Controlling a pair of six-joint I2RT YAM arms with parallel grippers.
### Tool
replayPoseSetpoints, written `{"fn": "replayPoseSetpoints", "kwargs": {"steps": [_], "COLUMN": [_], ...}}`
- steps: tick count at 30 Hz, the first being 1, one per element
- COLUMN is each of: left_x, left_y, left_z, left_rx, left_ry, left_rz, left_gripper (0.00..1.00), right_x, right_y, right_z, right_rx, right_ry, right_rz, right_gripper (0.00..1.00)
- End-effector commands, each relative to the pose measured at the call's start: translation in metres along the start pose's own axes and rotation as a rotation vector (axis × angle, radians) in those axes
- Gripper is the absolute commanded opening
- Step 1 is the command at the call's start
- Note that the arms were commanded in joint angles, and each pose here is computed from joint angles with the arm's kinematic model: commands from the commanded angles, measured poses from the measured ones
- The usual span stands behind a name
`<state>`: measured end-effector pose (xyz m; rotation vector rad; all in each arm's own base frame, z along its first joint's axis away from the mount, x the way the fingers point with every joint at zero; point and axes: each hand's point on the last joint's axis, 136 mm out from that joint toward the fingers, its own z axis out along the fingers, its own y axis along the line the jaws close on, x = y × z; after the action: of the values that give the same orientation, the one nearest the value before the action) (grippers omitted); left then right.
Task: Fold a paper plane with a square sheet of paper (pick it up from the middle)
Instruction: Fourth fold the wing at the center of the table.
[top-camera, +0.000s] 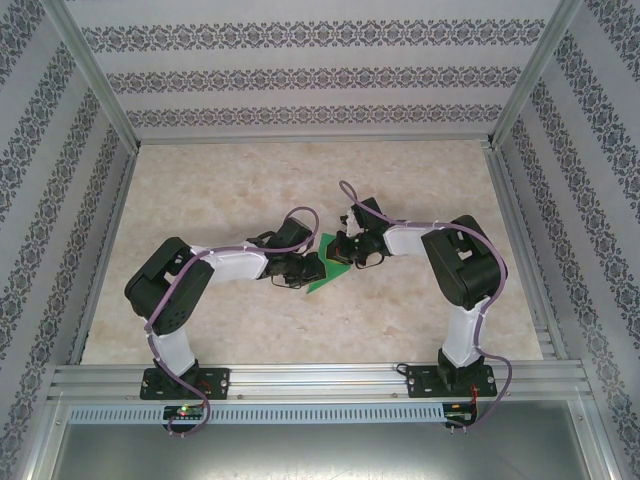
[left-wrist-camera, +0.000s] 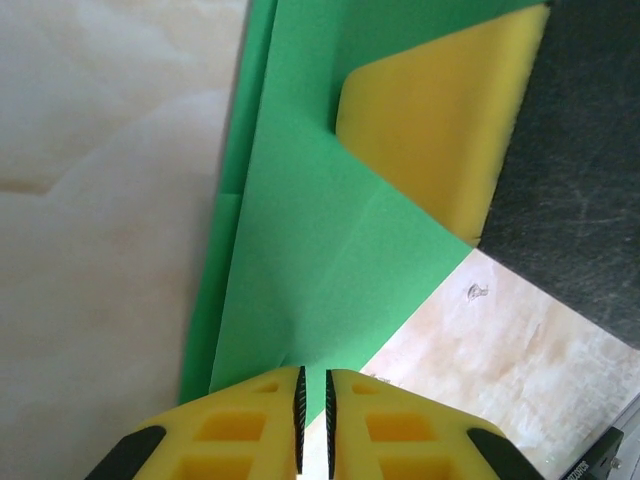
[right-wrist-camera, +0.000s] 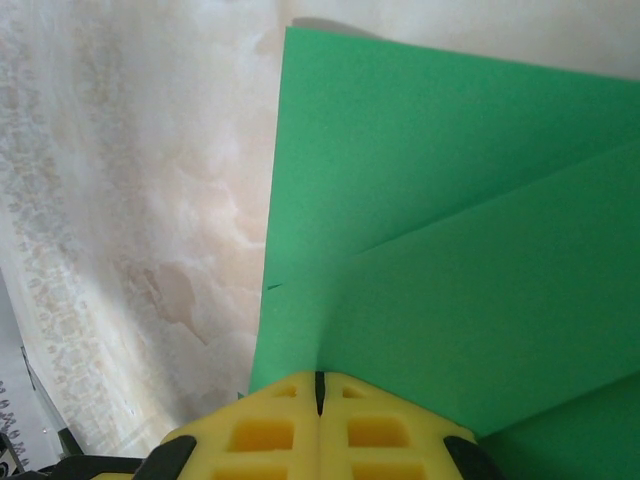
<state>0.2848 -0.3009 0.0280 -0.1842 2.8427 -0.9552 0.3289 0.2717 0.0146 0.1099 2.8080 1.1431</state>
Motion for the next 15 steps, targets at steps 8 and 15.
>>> {"fn": "replayPoseSetpoints", "kwargs": {"steps": [8,15], "left_x": [0.035,0.046], "left_y": [0.035,0.044], "left_z": [0.004,0.0], "left_rx": [-0.075,-0.084], "left_ry": [0.074,0.085], "left_rz": [-0.068,-0.092], "left_gripper": [0.18,0.18], "right_x": [0.023,0.024], "right_y": [-0.053,-0.059], "right_z": [0.016,0.015], "right_rx": [0.176,0.203], "right_ry": [0.068,0.074], "right_rz": [0.092,0.098], "right_gripper": [0.0,0.0]}}
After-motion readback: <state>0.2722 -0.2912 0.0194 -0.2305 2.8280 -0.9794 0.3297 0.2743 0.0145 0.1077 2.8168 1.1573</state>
